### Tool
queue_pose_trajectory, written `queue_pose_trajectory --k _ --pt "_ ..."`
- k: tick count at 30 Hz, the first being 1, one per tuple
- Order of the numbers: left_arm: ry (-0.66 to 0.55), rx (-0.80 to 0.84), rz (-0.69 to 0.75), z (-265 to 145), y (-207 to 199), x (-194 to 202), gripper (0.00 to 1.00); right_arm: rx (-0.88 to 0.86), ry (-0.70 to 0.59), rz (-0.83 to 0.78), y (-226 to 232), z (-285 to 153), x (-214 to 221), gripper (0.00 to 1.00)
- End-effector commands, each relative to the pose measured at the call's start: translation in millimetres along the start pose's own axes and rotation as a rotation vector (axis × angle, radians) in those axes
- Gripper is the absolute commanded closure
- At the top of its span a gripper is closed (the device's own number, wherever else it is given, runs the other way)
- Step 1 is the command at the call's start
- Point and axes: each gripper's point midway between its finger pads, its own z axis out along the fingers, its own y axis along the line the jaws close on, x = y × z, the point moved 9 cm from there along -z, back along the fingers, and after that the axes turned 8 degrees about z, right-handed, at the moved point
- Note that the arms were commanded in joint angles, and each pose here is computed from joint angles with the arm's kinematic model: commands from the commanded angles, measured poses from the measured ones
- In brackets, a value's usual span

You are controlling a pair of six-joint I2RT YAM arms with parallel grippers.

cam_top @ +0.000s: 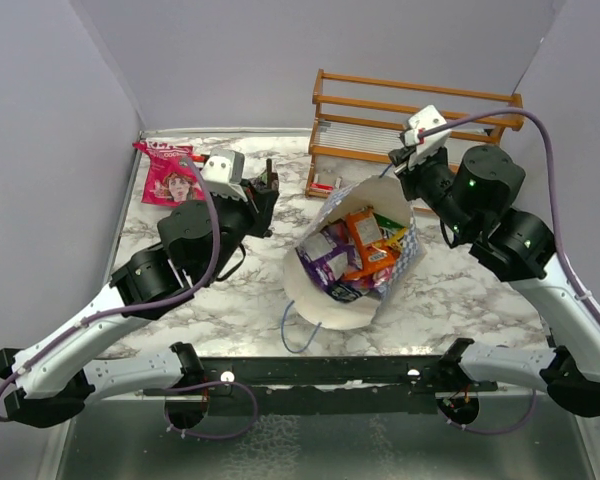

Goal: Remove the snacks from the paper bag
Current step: Place the snack at the center of the board.

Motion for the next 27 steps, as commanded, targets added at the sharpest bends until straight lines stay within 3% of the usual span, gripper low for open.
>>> queue_pose_trajectory --k 1,6,12,19,27 --pt "-0.056 -0.019 0.042 0.6 1.4 -21.5 1.0 0.179 -0.214 0.248 -20.3 -28.9 -25.8 0.98" --pt "0.025 -0.084 0.127 32.5 3.4 -3.4 1.0 0.128 -0.231 0.276 -16.4 -36.5 -20.7 0.98" --pt "0.085 -0.109 0.05 65.2 29.2 13.8 1.0 0.026 -0.259 0.264 -10.0 -43.8 -20.5 0.98" --pt "0.227 -0.333 -0.023 86.1 102.7 53.9 1.0 -0.038 -0.24 0.276 -0.1 -36.0 -14.4 0.98" --pt "0.406 -0.671 -0.038 76.6 184.4 120.0 1.0 -0.069 -0.248 0.294 4.5 -33.7 -12.0 0.97"
